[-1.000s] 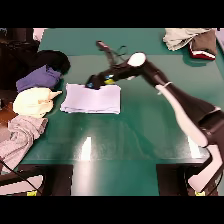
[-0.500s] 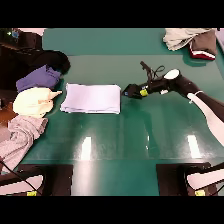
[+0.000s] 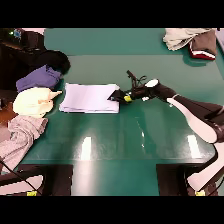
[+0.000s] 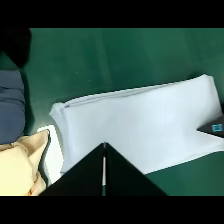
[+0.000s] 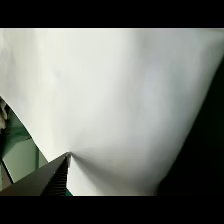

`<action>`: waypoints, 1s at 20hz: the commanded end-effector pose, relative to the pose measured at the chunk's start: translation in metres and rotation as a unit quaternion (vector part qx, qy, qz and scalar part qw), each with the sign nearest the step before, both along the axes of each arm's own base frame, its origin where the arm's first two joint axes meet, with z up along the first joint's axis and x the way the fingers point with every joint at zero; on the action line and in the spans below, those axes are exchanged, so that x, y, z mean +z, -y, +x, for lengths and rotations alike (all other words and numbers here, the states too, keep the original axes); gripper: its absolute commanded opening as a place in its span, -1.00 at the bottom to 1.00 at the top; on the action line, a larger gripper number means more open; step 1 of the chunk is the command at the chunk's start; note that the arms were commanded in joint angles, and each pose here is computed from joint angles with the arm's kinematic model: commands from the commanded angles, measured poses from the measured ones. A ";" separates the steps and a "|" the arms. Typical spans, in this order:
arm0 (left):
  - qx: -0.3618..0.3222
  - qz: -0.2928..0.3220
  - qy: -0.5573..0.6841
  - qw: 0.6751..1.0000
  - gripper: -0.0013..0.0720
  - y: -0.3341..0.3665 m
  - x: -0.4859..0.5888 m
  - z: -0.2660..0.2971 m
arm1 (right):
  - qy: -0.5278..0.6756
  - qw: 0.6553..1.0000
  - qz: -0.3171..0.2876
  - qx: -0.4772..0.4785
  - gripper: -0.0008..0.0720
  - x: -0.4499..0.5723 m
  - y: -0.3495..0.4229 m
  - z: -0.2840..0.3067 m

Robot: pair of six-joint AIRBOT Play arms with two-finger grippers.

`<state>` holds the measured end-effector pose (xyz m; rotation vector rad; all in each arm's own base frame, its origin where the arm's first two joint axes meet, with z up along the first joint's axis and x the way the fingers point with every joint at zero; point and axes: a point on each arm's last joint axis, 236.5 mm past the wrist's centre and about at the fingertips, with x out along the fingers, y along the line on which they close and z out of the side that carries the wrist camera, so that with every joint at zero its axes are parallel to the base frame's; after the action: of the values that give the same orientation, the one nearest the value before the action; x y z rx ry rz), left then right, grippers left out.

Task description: Fold the shirts.

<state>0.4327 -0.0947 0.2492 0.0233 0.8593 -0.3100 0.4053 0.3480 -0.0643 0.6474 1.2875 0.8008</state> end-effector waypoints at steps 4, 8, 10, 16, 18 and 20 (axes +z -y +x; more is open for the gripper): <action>-0.004 0.005 -0.015 1.000 -0.90 -0.001 -0.005 -0.007 | 0.060 0.998 0.014 0.017 -0.94 0.018 -0.033 0.025; -0.006 0.007 -0.023 1.000 -0.90 -0.001 -0.007 -0.010 | 0.112 0.993 -0.010 0.031 -0.95 0.057 0.019 0.042; -0.007 0.007 -0.027 1.000 -0.90 -0.001 -0.008 -0.011 | 0.138 0.988 -0.059 0.037 -0.95 0.076 0.076 0.050; -0.010 0.001 -0.026 1.000 -0.90 0.002 -0.007 -0.011 | 0.148 0.966 -0.149 -0.150 -0.95 0.123 0.303 0.052; -0.014 -0.004 -0.027 1.000 -0.90 0.005 -0.006 -0.012 | 0.136 0.945 -0.164 -0.247 -0.95 0.126 0.381 0.034; -0.018 -0.012 -0.025 0.999 -0.90 0.009 -0.005 -0.012 | 0.131 0.910 -0.184 -0.348 -0.95 0.130 0.459 0.009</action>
<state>0.4209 -0.0993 0.2424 0.0219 0.9117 -0.3389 0.4512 -0.0096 0.0603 0.5304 0.9264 0.2967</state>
